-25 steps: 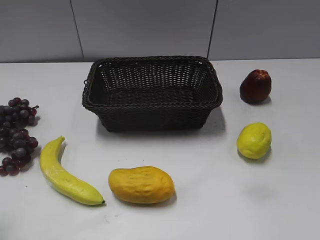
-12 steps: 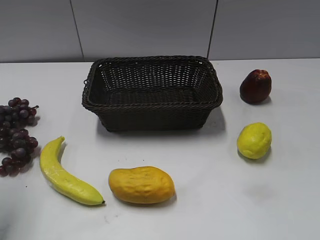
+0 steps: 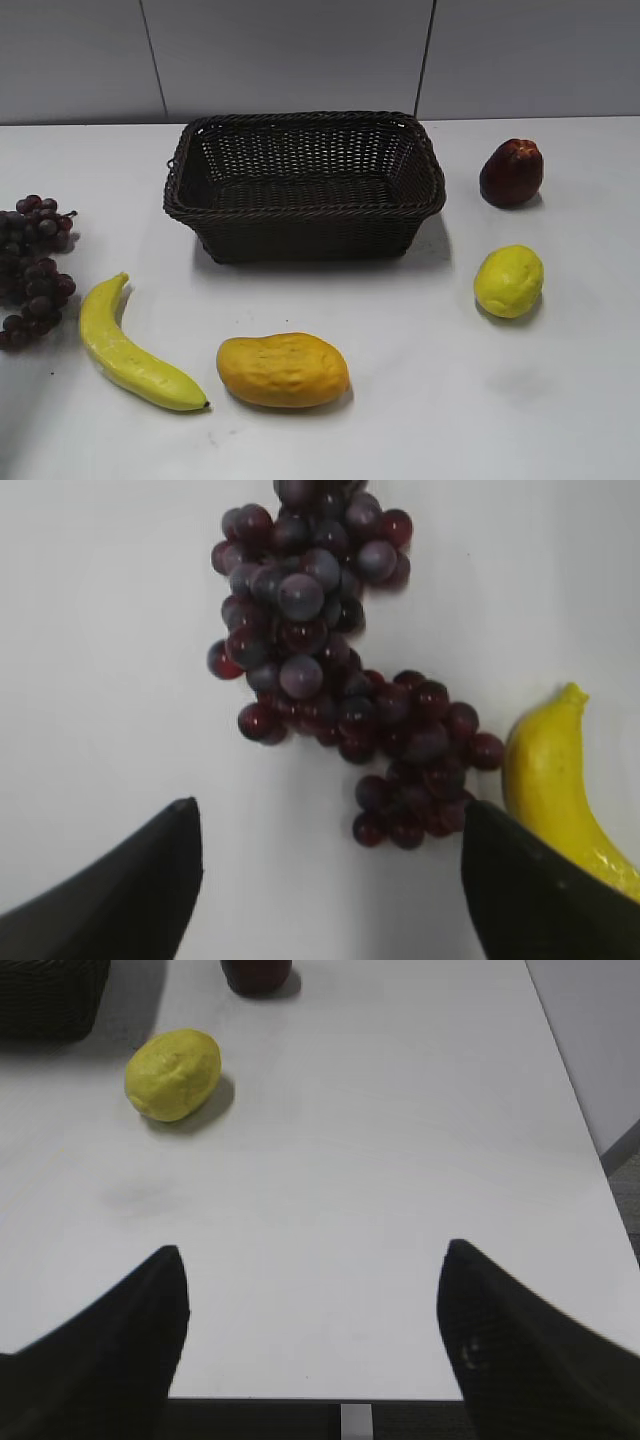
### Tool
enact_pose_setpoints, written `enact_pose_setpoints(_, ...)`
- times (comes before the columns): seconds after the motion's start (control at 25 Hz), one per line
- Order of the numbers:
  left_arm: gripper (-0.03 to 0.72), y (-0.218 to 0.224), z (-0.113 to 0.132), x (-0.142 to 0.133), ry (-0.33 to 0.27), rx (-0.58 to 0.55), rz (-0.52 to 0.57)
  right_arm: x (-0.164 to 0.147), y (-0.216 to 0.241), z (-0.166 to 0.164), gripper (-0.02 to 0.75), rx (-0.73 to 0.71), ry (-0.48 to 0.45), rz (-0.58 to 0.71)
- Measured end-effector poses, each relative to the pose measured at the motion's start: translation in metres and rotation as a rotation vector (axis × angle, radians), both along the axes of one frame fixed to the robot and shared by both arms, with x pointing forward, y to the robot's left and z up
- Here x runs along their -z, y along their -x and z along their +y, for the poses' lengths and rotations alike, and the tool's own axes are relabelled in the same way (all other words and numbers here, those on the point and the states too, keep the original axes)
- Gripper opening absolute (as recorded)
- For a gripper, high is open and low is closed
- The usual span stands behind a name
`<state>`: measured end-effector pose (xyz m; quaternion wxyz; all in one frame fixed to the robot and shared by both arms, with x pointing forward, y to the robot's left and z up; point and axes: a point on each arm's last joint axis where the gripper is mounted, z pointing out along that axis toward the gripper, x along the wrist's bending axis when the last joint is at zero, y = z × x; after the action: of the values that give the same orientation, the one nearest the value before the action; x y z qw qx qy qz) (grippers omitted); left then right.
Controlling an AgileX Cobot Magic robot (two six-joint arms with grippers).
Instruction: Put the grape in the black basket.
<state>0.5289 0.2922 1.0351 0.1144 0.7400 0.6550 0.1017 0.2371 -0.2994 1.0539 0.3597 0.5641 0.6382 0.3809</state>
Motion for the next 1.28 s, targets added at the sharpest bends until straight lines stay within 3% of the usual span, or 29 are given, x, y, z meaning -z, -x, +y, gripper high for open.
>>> enact_pose_setpoints(0.36,0.627,-0.058,0.003,0.041,-0.051,0.016,0.092,0.0,0.0,0.0,0.588,0.0,0.0,0.0)
enact_pose_setpoints(0.76,0.627,-0.082,0.007,0.089,-0.113,0.034,0.214,0.0,0.0,0.0,0.588,0.0,0.0,0.0)
enact_pose_setpoints(1.04,0.626,-0.085,0.007,0.12,-0.114,0.037,0.29,0.0,0.0,0.0,0.588,0.0,0.0,0.0)
enact_pose_setpoints(1.28,0.593,-0.086,0.003,0.134,-0.057,0.007,0.32,0.0,0.0,0.0,0.588,0.0,0.0,0.0)
